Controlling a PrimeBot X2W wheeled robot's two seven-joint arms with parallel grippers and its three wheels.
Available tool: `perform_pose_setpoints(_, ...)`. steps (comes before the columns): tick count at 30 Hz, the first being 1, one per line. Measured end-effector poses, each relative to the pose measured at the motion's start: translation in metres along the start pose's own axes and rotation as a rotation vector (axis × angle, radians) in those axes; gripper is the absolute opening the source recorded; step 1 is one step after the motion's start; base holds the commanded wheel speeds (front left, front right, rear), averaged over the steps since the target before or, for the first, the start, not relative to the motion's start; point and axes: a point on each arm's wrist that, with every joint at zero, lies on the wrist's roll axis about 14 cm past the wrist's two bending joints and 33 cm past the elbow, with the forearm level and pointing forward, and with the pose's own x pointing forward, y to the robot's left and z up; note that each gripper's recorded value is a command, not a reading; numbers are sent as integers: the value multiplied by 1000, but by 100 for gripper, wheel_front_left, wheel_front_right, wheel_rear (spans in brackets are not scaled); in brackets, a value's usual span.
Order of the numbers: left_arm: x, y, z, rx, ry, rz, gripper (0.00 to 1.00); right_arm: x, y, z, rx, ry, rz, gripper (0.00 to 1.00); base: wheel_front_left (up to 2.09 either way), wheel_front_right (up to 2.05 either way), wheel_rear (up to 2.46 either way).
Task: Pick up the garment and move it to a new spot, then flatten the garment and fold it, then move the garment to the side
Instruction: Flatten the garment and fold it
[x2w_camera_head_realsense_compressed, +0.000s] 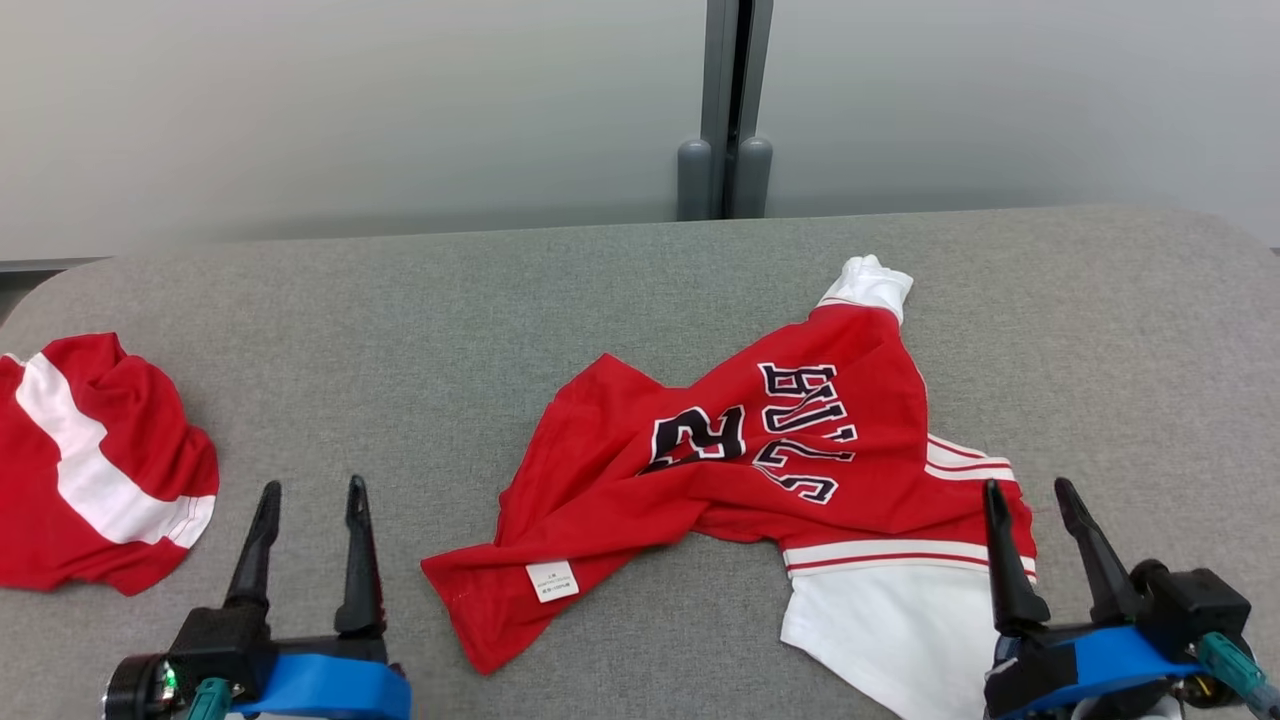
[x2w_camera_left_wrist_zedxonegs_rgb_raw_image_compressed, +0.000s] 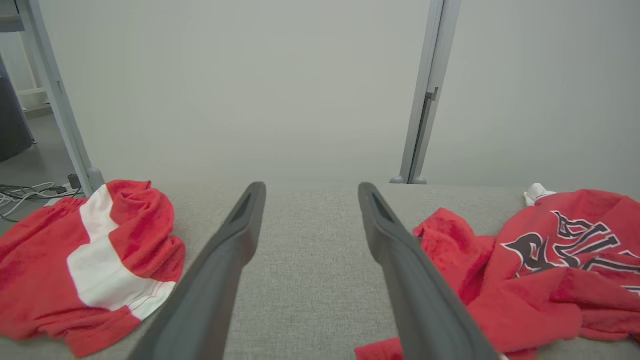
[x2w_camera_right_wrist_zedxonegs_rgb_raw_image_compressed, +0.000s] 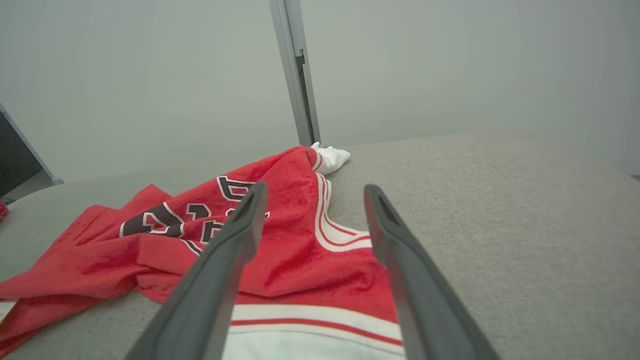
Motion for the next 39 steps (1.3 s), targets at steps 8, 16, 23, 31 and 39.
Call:
perform_pose_setpoints(8,-7,13,-11,58,38,26,100,-24,-21,-29,-51,100,-56,100,0,0,0)
perform_pose_setpoints(16,-8,11,-13,46,46,24,100,-33,-28,-55,-68,209,-76,100,0,0,0)
perform_pose_setpoints(23,-11,12,-14,41,50,25,100,-42,-26,-91,-57,355,-71,100,0,0,0)
perform_pose_setpoints(31,-10,15,-16,38,54,36,100,-57,-19,-120,7,437,-69,100,0,0,0)
perform_pose_setpoints(39,-8,11,-18,33,58,28,100,-49,-3,-120,50,416,-31,15,0,0,0)
